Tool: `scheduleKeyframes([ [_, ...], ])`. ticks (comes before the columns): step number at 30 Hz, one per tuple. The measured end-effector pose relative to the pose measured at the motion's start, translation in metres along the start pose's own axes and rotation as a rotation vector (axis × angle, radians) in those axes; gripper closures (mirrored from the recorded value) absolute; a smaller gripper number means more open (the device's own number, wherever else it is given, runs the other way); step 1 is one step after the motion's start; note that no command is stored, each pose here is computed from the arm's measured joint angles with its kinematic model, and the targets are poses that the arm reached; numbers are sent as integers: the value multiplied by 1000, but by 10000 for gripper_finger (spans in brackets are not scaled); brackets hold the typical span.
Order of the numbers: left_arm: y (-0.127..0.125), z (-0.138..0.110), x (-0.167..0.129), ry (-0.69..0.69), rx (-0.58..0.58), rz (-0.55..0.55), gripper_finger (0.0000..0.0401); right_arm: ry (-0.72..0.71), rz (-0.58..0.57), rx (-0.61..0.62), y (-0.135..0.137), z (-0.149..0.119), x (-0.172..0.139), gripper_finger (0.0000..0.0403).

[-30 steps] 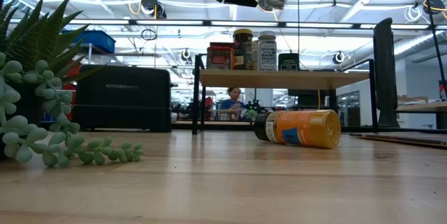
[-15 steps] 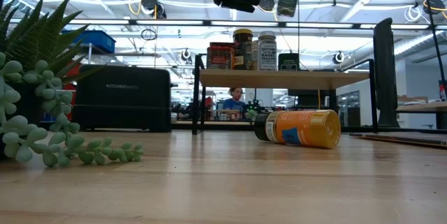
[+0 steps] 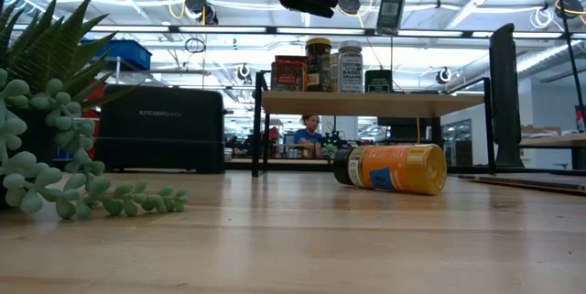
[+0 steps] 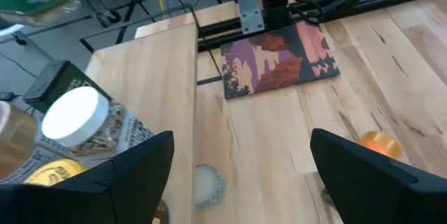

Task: Shelf spices
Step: Put the green seasoning bottle on the shelf

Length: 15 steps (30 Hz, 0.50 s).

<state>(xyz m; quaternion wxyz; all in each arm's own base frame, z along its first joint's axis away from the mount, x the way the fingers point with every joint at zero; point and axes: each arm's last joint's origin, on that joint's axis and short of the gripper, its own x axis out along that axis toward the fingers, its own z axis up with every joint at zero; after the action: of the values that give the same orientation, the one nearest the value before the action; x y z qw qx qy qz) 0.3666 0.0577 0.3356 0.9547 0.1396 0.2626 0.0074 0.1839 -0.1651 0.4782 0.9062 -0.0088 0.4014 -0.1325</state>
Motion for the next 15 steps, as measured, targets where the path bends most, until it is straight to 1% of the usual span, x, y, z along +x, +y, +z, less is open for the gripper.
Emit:
scheduleKeyframes([
  [8,-6,2,0,2,9,-17,56,16,-72,85,-24,-12,-5,211],
  [15,-10,2,0,7,13,-27,56,77,-92,179,-47,-18,12,211],
])
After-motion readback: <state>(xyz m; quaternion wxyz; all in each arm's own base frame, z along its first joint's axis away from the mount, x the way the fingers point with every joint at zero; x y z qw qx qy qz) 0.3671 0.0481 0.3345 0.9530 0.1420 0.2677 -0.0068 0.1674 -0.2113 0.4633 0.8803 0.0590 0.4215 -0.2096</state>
